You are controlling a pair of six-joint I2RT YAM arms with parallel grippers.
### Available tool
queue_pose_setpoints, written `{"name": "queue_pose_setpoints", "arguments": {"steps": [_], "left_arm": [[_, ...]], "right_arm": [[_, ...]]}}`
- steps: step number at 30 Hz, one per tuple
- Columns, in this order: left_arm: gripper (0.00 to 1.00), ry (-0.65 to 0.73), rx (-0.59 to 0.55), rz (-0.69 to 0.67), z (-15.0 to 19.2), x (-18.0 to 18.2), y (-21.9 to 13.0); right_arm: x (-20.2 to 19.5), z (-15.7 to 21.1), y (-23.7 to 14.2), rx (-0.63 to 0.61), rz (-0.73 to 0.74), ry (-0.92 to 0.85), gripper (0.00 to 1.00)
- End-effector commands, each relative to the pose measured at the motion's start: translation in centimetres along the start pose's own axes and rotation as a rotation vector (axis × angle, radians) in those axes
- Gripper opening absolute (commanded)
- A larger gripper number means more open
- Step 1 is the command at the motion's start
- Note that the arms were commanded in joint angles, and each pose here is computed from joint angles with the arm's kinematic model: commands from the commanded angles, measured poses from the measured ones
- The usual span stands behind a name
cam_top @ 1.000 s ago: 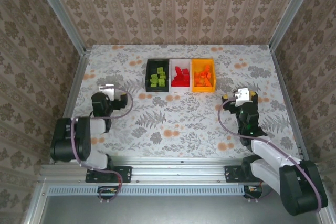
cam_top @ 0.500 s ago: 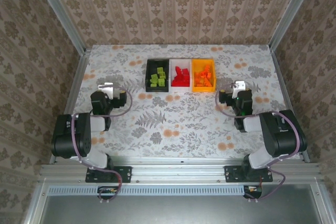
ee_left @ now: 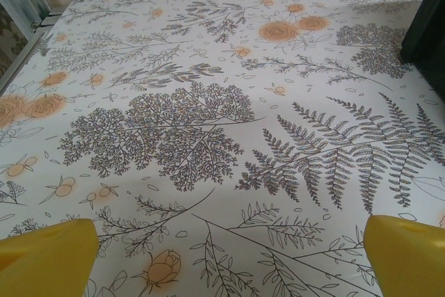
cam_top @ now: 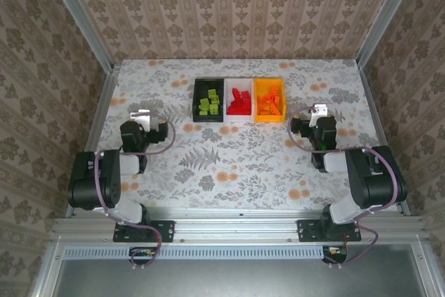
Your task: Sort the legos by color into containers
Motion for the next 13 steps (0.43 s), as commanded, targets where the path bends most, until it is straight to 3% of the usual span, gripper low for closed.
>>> {"name": "queue_pose_setpoints", "arguments": {"steps": [1,13], "left_arm": [[1.0,0.012,-0.021,-0.008,-0.81,0.08,0.21],[1.0,-0.004,-0.009,-0.05,-0.87,0.5,0.29]], "right_arm": [[0.17,-0.27,-0.08,-0.004,-0.017,0.019,1.0],[0.17,-0.34,-0.1,-0.007,-0.016,0.02,1.0]]}}
Point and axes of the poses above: each hand's point on the last joint's axis, 136 mm out from that joint toward the fingers, its own y axis out along the fingers, its own x axis along the line the jaws close on, z = x × y, the point moved 8 cm from there along -y, back along the fingers, and after that the axes turned 2 degrees about y, right-handed, at the moved point
